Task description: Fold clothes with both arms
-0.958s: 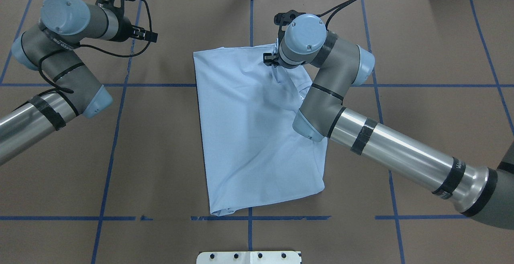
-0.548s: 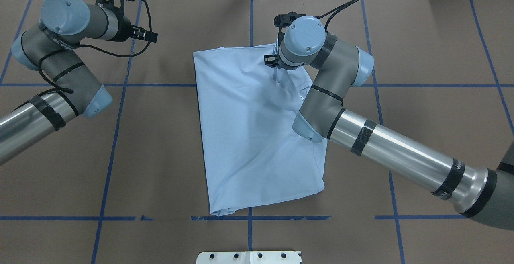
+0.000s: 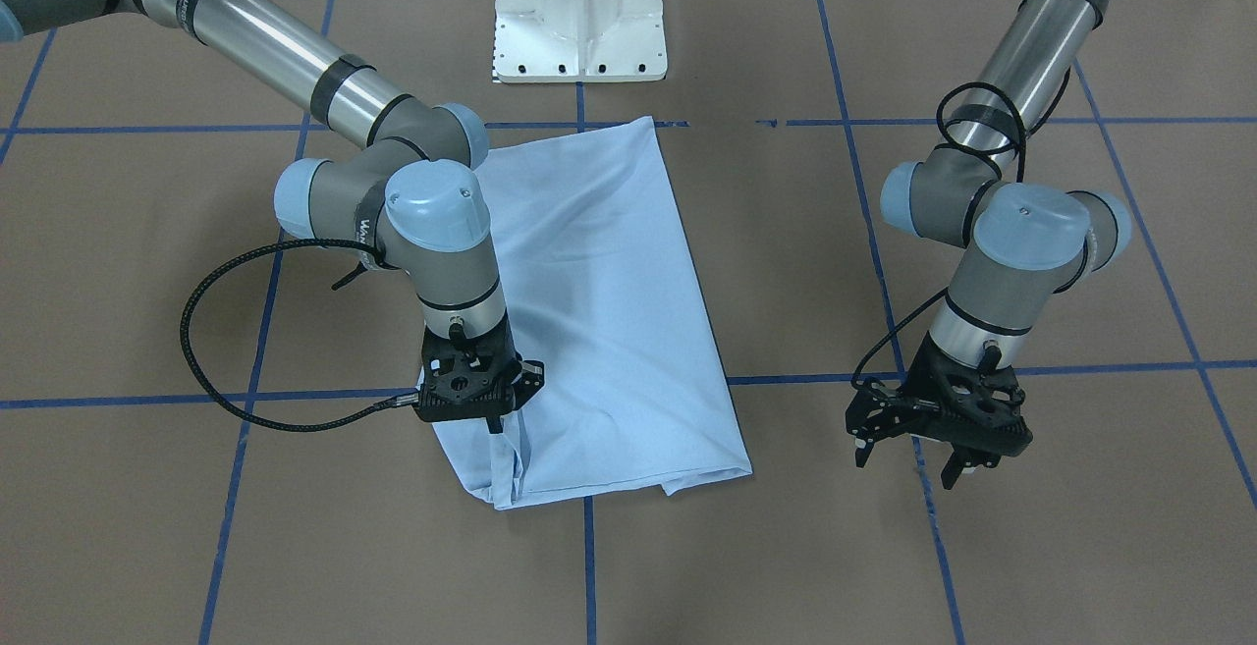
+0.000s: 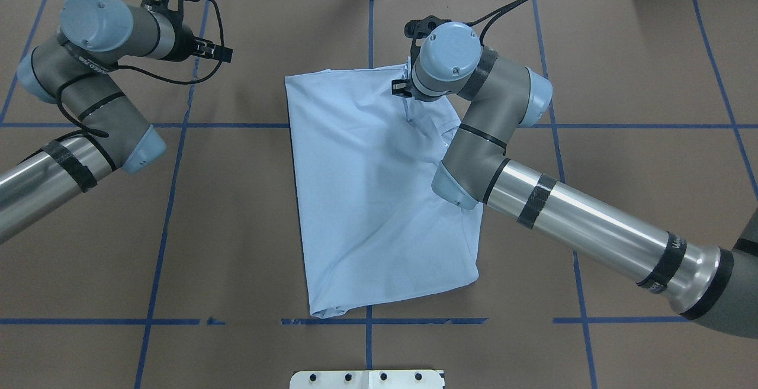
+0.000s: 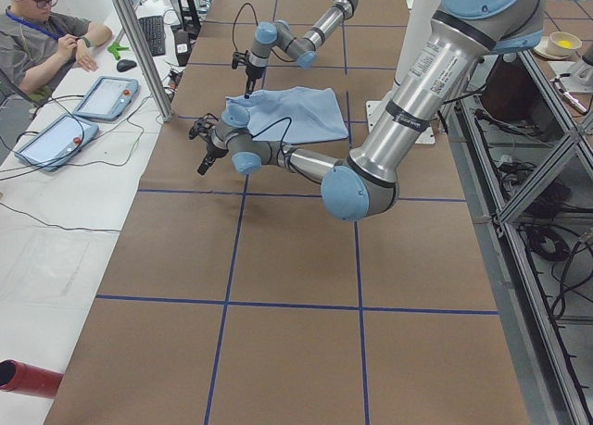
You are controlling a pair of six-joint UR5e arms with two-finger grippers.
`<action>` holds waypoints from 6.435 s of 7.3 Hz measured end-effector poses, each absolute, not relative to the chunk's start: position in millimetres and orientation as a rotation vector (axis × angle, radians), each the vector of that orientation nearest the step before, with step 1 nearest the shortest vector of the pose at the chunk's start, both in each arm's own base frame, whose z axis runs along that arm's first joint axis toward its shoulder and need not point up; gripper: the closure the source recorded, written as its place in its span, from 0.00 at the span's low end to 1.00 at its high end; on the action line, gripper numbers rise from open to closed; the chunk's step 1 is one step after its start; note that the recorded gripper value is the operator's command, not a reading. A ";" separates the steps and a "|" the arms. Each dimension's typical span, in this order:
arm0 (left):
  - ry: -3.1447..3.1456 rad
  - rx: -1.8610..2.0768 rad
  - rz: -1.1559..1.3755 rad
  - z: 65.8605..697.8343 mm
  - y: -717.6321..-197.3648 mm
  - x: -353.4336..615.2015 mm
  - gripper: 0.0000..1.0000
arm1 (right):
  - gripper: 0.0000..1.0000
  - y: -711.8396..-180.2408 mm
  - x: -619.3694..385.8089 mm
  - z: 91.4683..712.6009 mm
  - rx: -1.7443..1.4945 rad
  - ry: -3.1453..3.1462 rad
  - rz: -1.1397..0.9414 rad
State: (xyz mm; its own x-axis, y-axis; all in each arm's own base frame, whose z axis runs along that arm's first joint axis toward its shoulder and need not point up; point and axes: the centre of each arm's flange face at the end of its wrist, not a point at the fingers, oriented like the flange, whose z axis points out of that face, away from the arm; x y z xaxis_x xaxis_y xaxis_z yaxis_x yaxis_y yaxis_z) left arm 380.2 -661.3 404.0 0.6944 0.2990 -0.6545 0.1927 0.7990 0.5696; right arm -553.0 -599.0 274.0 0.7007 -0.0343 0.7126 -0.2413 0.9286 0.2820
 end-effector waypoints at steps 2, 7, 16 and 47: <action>0.817 0.661 0.063 404.0 -661.4 380.2 0.00 | 1.00 -591.5 -541.4 298.0 0.365 -0.778 0.121; 0.822 0.665 0.062 400.4 -660.7 379.7 0.00 | 0.00 -582.5 -519.0 315.5 0.373 -0.784 0.125; 1.301 0.272 -0.196 313.6 -321.3 463.6 0.05 | 0.00 -414.1 -397.5 320.7 0.255 -1.013 0.423; 1.292 0.028 -0.477 293.2 -199.3 561.4 1.00 | 0.30 -311.0 -454.6 309.1 0.169 -1.041 0.662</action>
